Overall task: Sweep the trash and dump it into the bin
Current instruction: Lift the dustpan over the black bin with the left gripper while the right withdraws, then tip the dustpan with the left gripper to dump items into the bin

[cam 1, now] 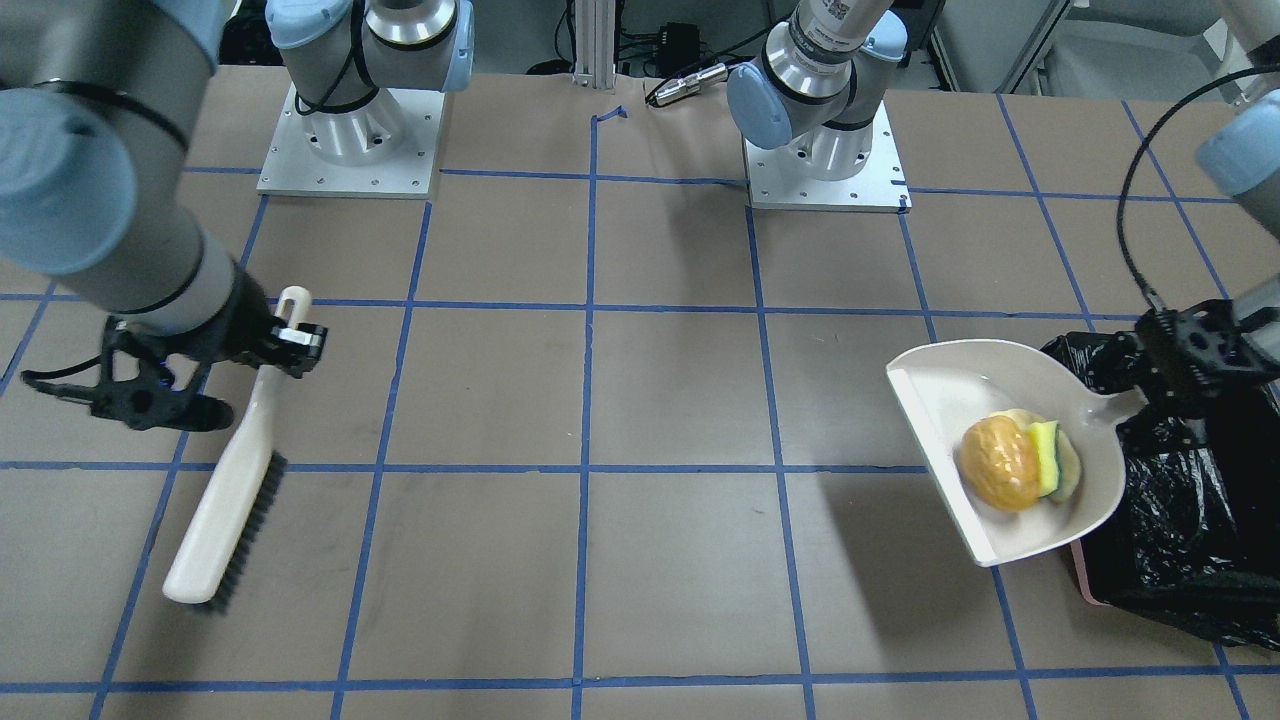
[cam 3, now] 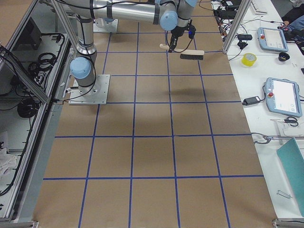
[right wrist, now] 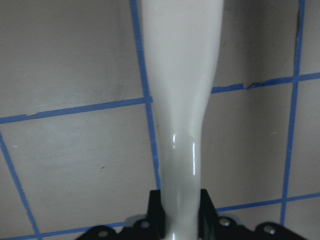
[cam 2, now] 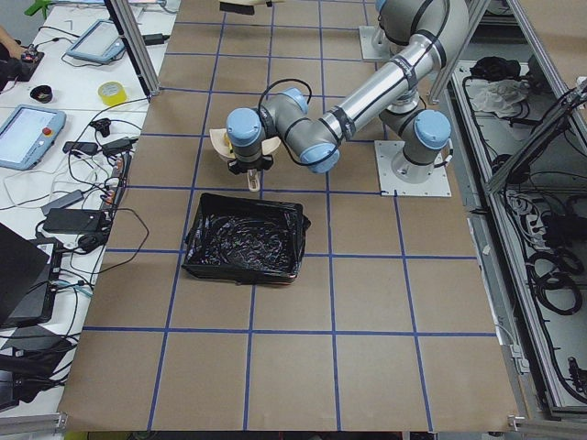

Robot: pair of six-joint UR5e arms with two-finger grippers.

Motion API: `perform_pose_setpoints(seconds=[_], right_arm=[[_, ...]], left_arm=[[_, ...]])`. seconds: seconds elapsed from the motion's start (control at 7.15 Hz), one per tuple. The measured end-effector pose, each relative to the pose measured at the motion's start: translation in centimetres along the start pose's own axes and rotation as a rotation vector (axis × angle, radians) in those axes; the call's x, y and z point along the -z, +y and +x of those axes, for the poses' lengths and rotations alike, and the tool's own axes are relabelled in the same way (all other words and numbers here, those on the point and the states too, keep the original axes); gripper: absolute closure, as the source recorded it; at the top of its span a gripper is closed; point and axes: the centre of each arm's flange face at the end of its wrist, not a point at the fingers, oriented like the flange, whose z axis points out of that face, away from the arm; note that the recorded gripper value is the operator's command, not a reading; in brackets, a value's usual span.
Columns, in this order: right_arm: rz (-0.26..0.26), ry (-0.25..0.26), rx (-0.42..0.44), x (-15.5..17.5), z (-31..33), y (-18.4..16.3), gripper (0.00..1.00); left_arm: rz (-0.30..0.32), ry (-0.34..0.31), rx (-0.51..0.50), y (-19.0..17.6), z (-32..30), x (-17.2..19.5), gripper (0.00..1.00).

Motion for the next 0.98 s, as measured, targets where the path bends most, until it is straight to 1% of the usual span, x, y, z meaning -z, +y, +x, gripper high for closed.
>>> perform_pose_setpoints(seconds=[0.14,0.28,0.42,0.56,0.7,0.84,0.98], right_arm=[[-0.012,-0.014,-0.002,-2.2,4.6,-1.6,1.00],[-0.005,-0.026,-0.007,-4.6,7.8,-2.7,1.00],[0.007,-0.032,-0.002,-7.1,9.6,-3.9,1.00],[0.018,-0.032,0.010,-9.3,10.5,-5.1,1.00],[0.024,-0.030,0.029,-10.7,10.9,-6.0,1.00],[0.020,-0.029,0.051,-11.7,11.2,-6.5,1.00],[0.011,-0.027,0.070,-12.5,11.5,-6.9,1.00]], left_arm=[[0.002,-0.021,0.063,4.0,0.4,2.3,1.00],[-0.006,-0.039,0.129,7.9,1.2,3.9,1.00],[-0.016,-0.057,0.208,11.8,2.1,5.3,1.00],[-0.033,-0.077,0.283,14.8,2.5,6.8,1.00],[-0.063,-0.089,0.341,16.6,2.4,8.1,1.00],[-0.086,-0.097,0.408,17.9,2.4,9.0,1.00],[-0.108,-0.113,0.496,18.5,2.8,10.2,1.00]])
